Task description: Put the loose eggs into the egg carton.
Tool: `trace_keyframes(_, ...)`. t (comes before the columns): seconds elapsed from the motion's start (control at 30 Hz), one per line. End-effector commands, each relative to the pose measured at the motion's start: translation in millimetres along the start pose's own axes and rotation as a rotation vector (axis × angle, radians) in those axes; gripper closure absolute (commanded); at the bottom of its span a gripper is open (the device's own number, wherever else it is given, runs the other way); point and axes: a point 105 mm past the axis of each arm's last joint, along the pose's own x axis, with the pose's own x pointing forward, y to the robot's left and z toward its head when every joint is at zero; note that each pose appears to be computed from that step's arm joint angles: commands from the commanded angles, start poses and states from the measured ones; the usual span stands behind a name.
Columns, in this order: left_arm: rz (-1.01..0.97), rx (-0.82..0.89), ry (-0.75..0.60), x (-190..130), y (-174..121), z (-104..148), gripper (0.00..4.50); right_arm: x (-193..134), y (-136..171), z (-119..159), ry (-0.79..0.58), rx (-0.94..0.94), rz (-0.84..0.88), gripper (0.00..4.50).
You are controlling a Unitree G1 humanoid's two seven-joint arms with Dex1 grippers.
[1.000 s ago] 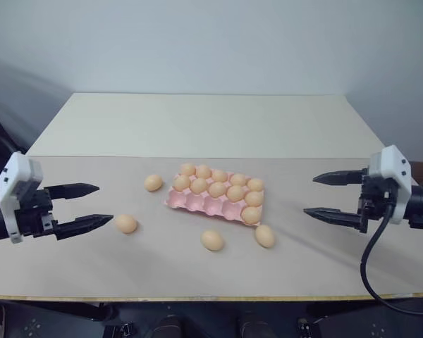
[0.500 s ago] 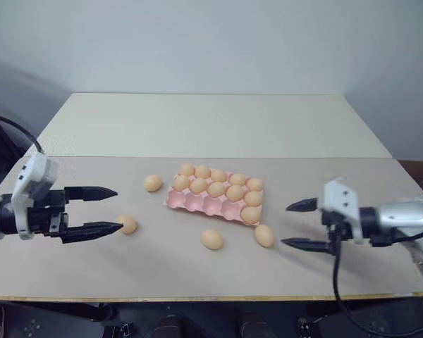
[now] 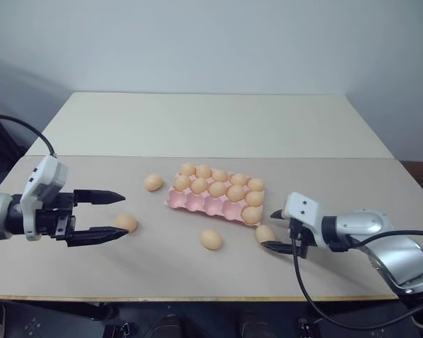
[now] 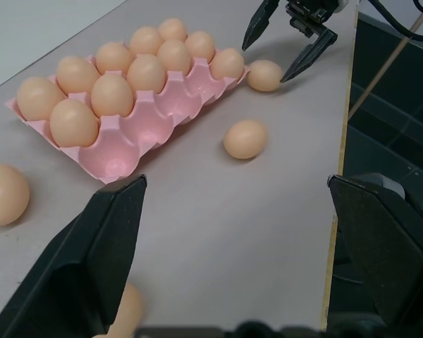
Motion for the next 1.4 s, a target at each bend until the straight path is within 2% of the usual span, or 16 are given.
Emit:
trace_keyframes(0.03,0.001,0.050,-0.006,-1.9,-1.5,10.2,0.01,4.2,-1.2,3.0,0.014,0.006,-0.021,0.18)
trace_keyframes(0.1,0.007,0.053,-0.006,-2.6,-1.2,10.9,0.00,5.7,0.0,1.5,0.021,0.016,-0.014,0.58)
trace_keyframes(0.27,0.022,0.057,-0.005,-4.9,0.0,11.6,0.00,5.8,2.0,0.7,0.024,0.018,-0.013,2.21)
trace_keyframes(0.37,0.026,0.059,-0.006,-5.2,0.2,11.9,0.00,-2.0,-1.9,5.8,0.003,0.014,-0.030,2.59)
trace_keyframes(0.5,0.030,0.061,-0.009,-5.2,1.6,12.3,0.00,-18.7,-6.9,12.2,-0.003,-0.022,-0.039,2.59)
trace_keyframes(0.67,0.040,0.066,-0.030,-4.2,3.9,14.5,0.00,-31.0,-18.1,38.9,-0.092,-0.075,-0.057,2.59)
trace_keyframes(0.77,0.051,0.072,-0.056,-2.4,6.5,17.2,0.00,-24.0,-26.0,66.2,-0.213,-0.078,-0.063,2.59)
trace_keyframes(0.93,0.048,0.049,-0.140,-1.5,8.6,30.7,0.00,2.4,-33.7,90.8,-0.270,-0.122,-0.054,2.59)
trace_keyframes(1.27,0.036,0.066,-0.135,-0.8,10.1,34.0,0.00,42.3,-26.0,85.4,-0.197,-0.172,0.034,2.59)
trace_keyframes(1.4,0.034,0.068,-0.131,-1.9,11.3,33.6,0.00,47.4,-24.4,80.3,-0.168,-0.174,0.037,1.35)
